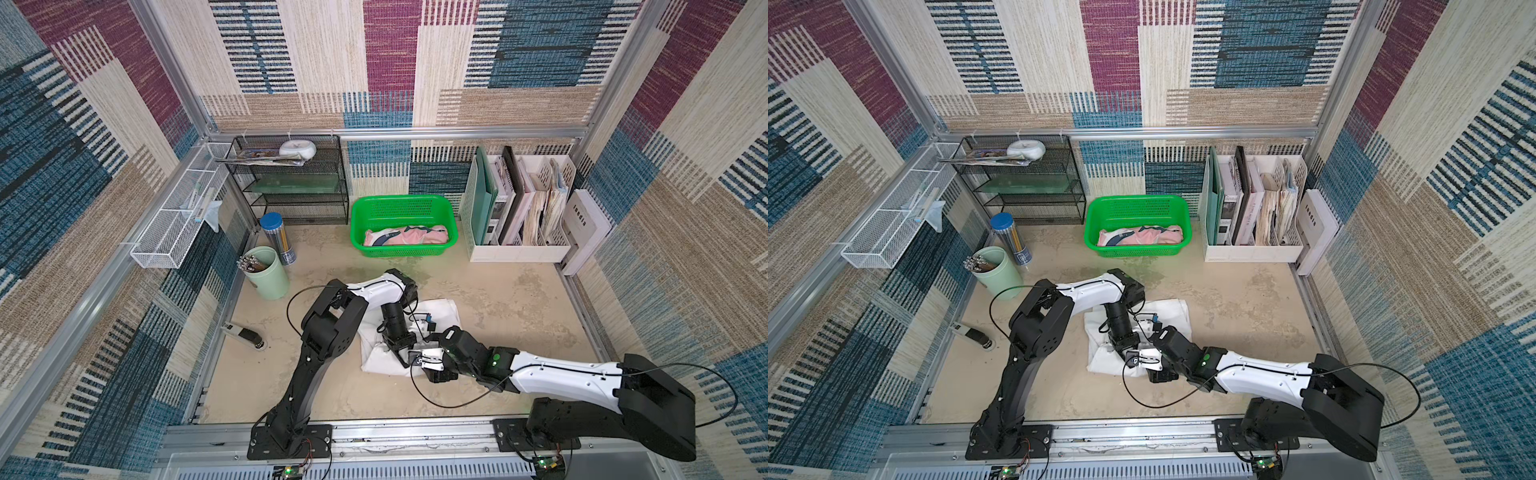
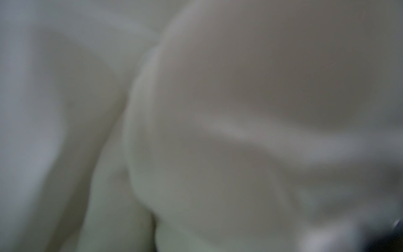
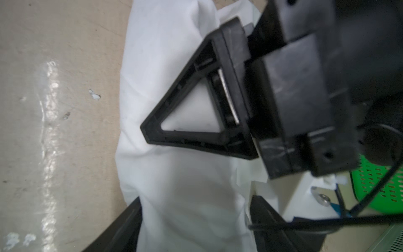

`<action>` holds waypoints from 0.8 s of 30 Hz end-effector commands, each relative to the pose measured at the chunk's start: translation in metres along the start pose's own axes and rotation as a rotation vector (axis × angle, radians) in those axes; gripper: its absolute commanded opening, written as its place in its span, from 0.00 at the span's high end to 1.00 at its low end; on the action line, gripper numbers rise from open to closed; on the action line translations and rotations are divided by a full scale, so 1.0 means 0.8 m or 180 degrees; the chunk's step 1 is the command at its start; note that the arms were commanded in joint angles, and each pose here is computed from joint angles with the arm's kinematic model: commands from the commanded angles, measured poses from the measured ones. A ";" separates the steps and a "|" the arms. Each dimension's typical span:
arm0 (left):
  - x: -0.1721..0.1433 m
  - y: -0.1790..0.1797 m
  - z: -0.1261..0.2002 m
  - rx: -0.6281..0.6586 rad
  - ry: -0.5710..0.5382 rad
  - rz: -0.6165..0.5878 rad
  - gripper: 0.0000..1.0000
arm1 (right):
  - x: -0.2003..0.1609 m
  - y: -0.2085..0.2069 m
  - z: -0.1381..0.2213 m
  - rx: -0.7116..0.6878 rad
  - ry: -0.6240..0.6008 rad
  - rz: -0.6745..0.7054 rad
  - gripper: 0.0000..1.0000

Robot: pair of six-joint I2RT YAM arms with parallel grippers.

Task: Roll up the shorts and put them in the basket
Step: Roll the shorts at the center of the board.

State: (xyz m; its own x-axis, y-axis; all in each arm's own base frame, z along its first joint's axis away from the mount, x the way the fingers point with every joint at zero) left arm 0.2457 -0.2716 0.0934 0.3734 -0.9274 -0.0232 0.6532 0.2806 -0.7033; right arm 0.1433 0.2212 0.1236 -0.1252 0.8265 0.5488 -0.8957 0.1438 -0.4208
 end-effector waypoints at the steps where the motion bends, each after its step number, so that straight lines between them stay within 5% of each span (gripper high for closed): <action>1: 0.001 0.017 0.000 0.0308 0.0061 -0.0126 1.00 | -0.036 0.029 -0.005 0.0476 0.0524 -0.0074 0.30; 6: 0.001 0.017 0.002 0.0319 0.0047 -0.0127 0.98 | -0.039 0.037 -0.008 0.0683 0.0601 -0.0120 0.30; 11: 0.000 0.017 0.001 0.0326 0.0055 -0.0114 0.98 | -0.029 0.033 0.003 0.0742 0.0557 -0.0215 0.11; 14: 0.001 0.017 0.002 0.0325 0.0052 -0.0111 0.98 | -0.031 0.032 0.007 0.0759 0.0602 -0.0219 0.09; 24: -0.001 0.015 0.007 0.0337 0.0019 -0.0129 0.96 | -0.049 0.042 -0.007 0.0903 0.1007 -0.0143 0.28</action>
State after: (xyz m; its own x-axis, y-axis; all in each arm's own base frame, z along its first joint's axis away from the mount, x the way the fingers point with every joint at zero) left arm 0.2449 -0.2681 0.0928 0.3795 -0.9240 -0.0468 0.6459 0.3008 -0.7017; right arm 0.1480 0.2314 0.1169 -0.0718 0.8539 0.5155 -0.9250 0.1363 -0.3547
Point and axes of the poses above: each gripper's point midway between its finger pads, its own z axis back along the fingers, its own y axis along the line the jaws close on, x = y × z, the point moved 9 cm from there along z, back along the fingers, and after that the axes turned 5 degrees about -z, right-handed, at the moved point
